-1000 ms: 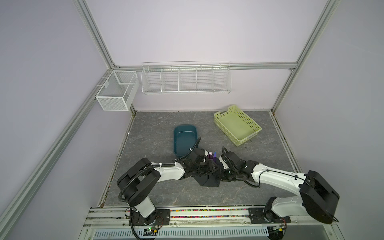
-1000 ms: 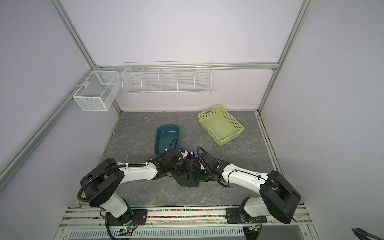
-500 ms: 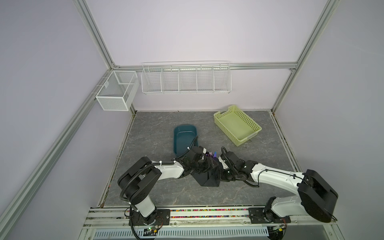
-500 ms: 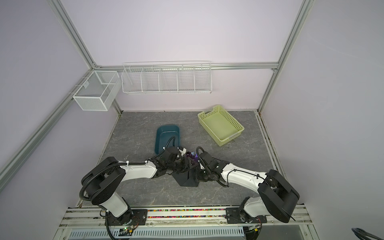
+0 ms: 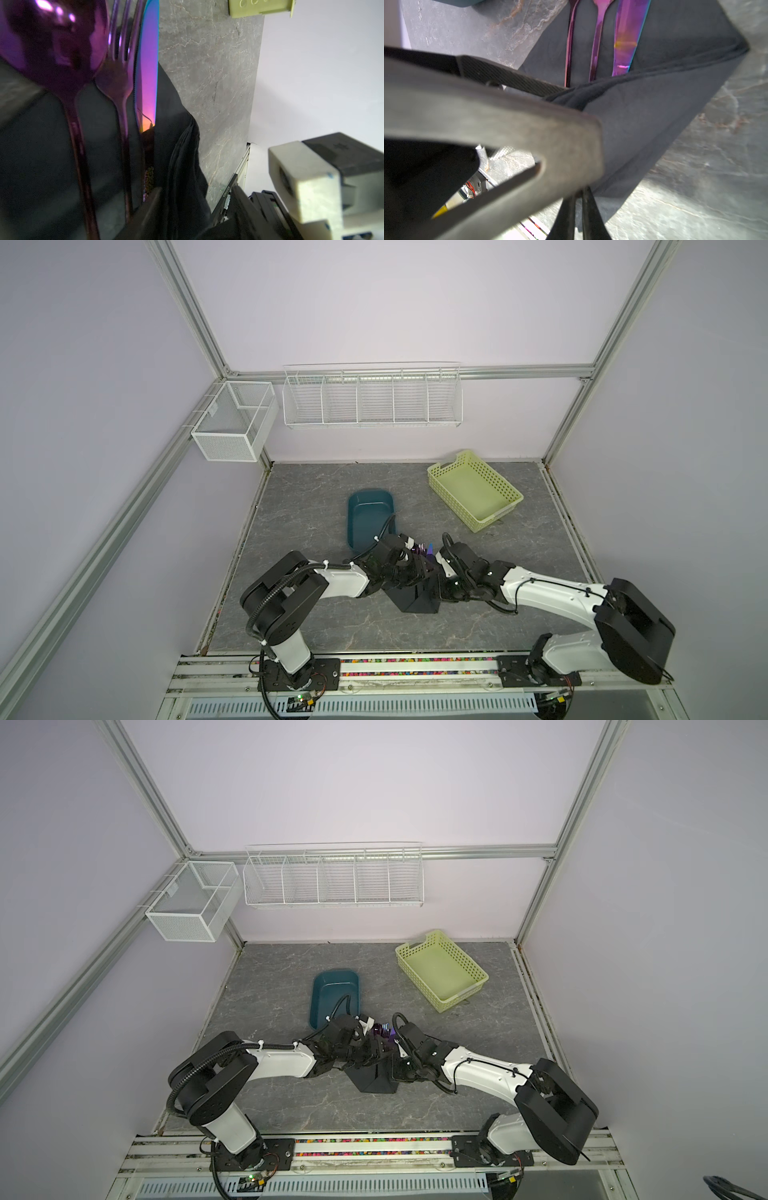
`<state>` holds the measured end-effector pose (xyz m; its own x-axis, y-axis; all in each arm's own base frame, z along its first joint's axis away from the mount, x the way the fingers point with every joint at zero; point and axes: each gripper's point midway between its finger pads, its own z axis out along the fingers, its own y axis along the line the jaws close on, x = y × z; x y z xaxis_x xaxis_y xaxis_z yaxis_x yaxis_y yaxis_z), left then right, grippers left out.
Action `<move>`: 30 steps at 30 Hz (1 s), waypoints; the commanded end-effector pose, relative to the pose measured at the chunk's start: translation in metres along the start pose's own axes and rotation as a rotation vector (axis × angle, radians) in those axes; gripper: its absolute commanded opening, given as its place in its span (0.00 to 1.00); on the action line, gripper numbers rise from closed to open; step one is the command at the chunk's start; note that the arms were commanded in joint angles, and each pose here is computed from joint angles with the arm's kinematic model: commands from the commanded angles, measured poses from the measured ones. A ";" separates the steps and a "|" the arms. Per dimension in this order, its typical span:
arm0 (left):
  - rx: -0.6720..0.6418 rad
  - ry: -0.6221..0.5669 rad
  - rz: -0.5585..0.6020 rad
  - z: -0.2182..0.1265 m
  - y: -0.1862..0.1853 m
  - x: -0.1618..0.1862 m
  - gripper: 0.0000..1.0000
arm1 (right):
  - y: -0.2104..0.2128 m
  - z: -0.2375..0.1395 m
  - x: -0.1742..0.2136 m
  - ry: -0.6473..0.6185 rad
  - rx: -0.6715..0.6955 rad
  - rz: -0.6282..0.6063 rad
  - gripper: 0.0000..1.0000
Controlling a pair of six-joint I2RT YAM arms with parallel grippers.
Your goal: Place the utensils on the paper napkin and roll it up
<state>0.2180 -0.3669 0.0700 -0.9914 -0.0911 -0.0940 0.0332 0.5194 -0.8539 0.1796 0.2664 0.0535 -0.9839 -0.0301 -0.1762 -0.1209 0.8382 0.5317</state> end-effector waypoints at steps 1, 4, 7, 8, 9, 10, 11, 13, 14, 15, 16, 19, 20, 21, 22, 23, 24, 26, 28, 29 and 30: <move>-0.026 0.018 -0.006 0.003 0.009 0.003 0.50 | 0.000 0.000 0.004 0.009 -0.003 -0.006 0.13; -0.054 0.023 0.028 0.002 0.013 0.003 0.47 | 0.001 -0.001 0.004 0.007 -0.004 -0.009 0.12; -0.076 0.026 0.042 0.002 0.015 0.003 0.45 | 0.000 -0.001 0.004 0.009 -0.003 -0.008 0.12; -0.079 0.026 0.048 0.002 0.014 0.003 0.45 | 0.000 -0.001 0.004 0.010 -0.003 -0.007 0.12; -0.081 0.028 0.053 0.002 0.014 0.002 0.45 | 0.000 -0.001 0.005 0.010 -0.003 -0.008 0.12; -0.084 0.028 0.058 0.002 0.013 0.002 0.44 | 0.000 -0.001 0.005 0.010 -0.001 -0.008 0.12; -0.088 0.028 0.060 0.002 0.013 0.001 0.42 | 0.000 -0.002 0.004 0.008 -0.002 -0.008 0.12; -0.088 0.029 0.063 0.003 0.013 0.001 0.39 | -0.001 -0.002 0.005 0.009 0.000 -0.007 0.12; -0.087 0.026 0.065 0.003 0.012 0.000 0.37 | -0.001 -0.003 0.005 0.006 0.000 -0.008 0.12; -0.086 0.025 0.067 0.003 0.011 0.000 0.35 | -0.001 -0.003 0.005 0.005 0.002 -0.008 0.12; -0.084 0.025 0.069 0.003 0.011 0.000 0.33 | -0.001 -0.003 0.005 0.006 0.002 -0.007 0.12; -0.080 0.018 0.077 0.003 0.008 -0.003 0.25 | -0.003 -0.004 0.006 0.005 0.007 -0.006 0.12; -0.077 0.019 0.080 0.003 0.006 -0.003 0.22 | -0.003 -0.004 0.006 0.005 0.010 -0.006 0.12; -0.076 0.016 0.082 0.003 0.005 -0.004 0.19 | -0.004 -0.005 0.006 0.005 0.012 -0.005 0.12; -0.078 0.015 0.084 0.002 0.005 -0.004 0.16 | -0.004 -0.005 0.006 0.004 0.012 -0.006 0.12; -0.080 0.012 0.088 0.001 0.004 -0.005 0.12 | -0.004 -0.006 0.006 0.003 0.014 -0.004 0.12; -0.088 0.012 0.091 0.000 0.005 -0.004 0.09 | -0.004 -0.007 0.006 0.001 0.016 -0.004 0.12; -0.095 0.011 0.097 -0.002 0.005 -0.004 0.04 | -0.005 -0.009 0.005 -0.004 0.024 -0.005 0.12; -0.097 0.013 0.101 -0.004 0.006 -0.002 0.00 | -0.010 -0.013 0.003 -0.016 0.052 -0.005 0.14; -0.103 0.015 0.101 -0.005 0.008 -0.001 0.00 | -0.015 -0.017 0.002 -0.025 0.078 0.000 0.15; -0.104 0.015 0.099 -0.006 0.009 0.000 0.00 | -0.020 -0.021 0.000 -0.035 0.105 0.007 0.16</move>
<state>0.2153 -0.3589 0.0566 -0.9905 -0.0214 -0.1359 0.0946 0.6115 -0.7856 0.1785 0.2563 0.0580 -0.9816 -0.0222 -0.1898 -0.1172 0.8545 0.5060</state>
